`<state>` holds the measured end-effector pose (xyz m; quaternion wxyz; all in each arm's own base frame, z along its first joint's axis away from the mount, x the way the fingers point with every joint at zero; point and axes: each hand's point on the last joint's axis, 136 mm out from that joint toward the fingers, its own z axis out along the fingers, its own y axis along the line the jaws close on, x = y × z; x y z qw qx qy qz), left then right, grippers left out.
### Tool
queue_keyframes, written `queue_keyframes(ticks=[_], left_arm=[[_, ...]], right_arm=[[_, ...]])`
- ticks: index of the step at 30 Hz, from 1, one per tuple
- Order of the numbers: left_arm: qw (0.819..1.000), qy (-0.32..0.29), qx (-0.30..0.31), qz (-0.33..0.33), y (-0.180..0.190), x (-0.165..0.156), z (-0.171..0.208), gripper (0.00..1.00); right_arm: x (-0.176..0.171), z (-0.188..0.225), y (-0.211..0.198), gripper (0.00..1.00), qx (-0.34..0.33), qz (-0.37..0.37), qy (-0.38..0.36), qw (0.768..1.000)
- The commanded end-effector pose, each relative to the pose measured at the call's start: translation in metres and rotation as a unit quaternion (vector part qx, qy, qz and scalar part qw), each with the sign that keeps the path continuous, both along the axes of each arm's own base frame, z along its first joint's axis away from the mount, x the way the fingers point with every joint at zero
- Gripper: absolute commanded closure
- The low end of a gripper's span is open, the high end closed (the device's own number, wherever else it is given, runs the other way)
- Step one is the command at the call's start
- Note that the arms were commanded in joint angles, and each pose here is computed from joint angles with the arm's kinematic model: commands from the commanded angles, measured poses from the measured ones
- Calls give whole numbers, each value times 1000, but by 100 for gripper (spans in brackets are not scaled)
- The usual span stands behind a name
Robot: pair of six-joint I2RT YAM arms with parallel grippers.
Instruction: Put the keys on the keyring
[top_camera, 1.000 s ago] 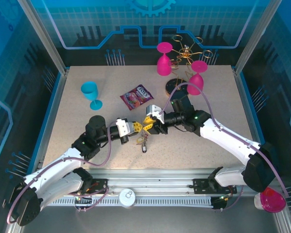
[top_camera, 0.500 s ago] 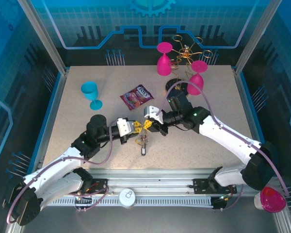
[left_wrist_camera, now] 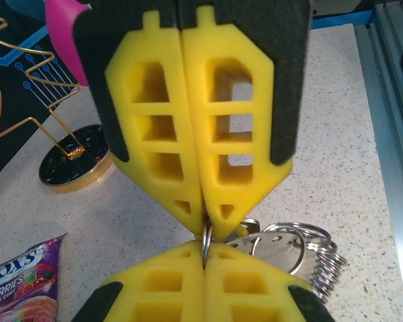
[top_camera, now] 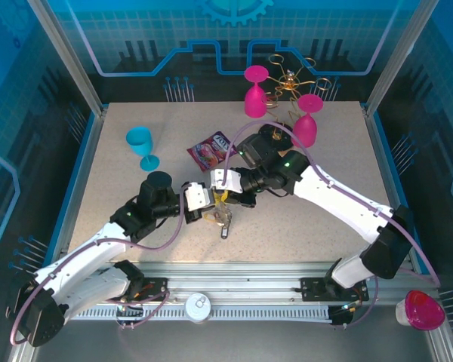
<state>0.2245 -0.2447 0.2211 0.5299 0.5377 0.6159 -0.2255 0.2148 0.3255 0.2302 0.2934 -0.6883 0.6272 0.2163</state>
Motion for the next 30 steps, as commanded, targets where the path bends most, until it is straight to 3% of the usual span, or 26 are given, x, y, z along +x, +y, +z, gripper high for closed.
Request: queue_keyframes(ticks=[1,6,10,15,22,30], left_arm=[[999,-36,-25,9,0,4,19,100],[996,-56,-61,-16,-4,-8,24,100],[995,-53,-78,-36,-7,-14,27,100],[994,-51,-83,-40,-7,-16,29,100],[995,-52,-82,-37,-7,-16,28,100],[993,-58,-92,-42,-8,-17,31,100]], right_arm=[[-8,21,-3,75,80,-9,27,996],[0,30,-15,59,169,-43,53,983],[-3,21,-16,57,174,-38,62,982],[-5,18,-13,61,179,-30,76,980],[-8,17,-11,75,178,-22,89,980],[-7,10,-11,78,169,-24,102,980]])
